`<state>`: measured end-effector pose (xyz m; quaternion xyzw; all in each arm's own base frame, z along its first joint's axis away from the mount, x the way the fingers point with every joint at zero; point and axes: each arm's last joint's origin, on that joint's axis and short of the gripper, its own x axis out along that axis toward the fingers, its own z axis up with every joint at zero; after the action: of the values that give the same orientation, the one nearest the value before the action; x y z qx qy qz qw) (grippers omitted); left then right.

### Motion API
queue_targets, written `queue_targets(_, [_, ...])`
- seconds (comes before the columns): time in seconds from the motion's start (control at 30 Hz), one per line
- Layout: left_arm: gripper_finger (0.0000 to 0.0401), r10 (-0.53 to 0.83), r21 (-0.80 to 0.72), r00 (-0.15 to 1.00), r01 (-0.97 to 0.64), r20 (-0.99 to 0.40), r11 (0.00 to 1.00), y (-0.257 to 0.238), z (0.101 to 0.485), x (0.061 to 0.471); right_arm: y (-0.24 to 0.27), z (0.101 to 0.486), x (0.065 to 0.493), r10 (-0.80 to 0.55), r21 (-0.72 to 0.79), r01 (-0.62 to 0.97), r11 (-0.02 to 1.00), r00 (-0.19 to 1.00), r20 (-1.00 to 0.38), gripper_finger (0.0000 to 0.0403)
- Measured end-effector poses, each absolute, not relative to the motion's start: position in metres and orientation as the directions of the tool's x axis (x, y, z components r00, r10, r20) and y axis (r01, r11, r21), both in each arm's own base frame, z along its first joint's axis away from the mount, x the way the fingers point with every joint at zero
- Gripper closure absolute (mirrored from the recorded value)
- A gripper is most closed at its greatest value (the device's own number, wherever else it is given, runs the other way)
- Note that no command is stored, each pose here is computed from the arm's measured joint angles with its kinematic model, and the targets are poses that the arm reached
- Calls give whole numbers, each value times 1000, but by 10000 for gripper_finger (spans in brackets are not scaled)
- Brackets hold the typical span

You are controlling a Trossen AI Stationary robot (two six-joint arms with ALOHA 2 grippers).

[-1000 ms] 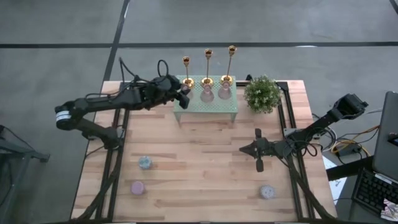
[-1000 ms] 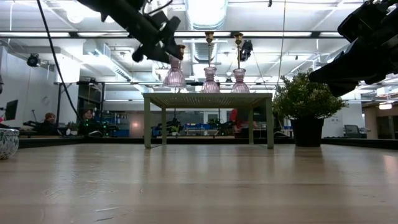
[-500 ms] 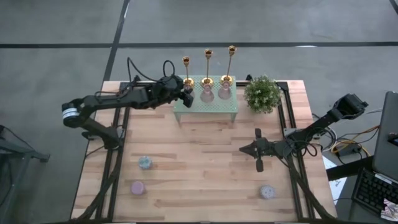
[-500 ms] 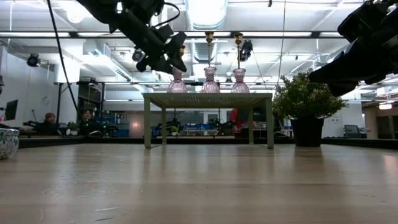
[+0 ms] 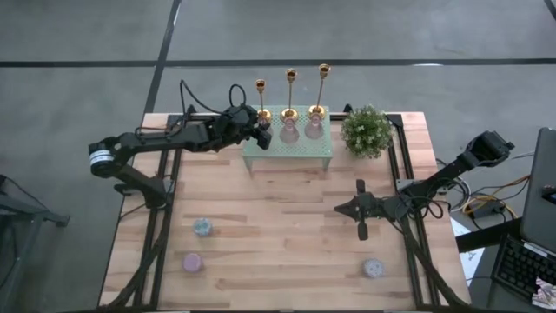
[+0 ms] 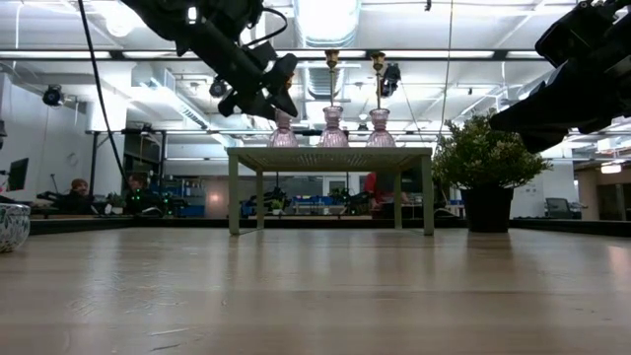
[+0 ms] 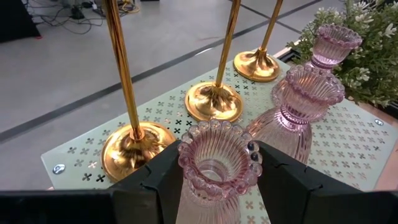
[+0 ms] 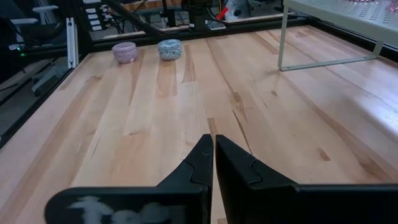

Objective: Pick & Place candle stick holders
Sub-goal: Put the pink glass candle holder on the shelf aligned with the other pink glass candle holders, then put the green patterned scented candle on the shelf

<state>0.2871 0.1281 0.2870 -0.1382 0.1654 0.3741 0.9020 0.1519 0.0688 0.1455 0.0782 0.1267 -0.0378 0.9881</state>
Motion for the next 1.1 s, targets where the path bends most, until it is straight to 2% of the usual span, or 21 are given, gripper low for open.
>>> queue_targets(0.2, [212, 629, -124, 664, -721, -405, 682, 128, 287, 287, 69, 145, 152, -54, 145, 94, 985, 965, -257, 390])
queue_targets(0.67, [119, 620, -129, 679, -708, -394, 694, 125, 293, 282, 69, 146, 152, -54, 145, 93, 985, 965, -256, 390])
queue_targets(0.87, [113, 586, -147, 708, -678, -393, 720, 119, 305, 271, 69, 145, 152, -54, 145, 94, 985, 965, -257, 390])
queue_targets(1.1, [114, 467, -160, 757, -586, -457, 794, 104, 313, 254, 69, 145, 152, -54, 150, 95, 984, 965, -257, 390])
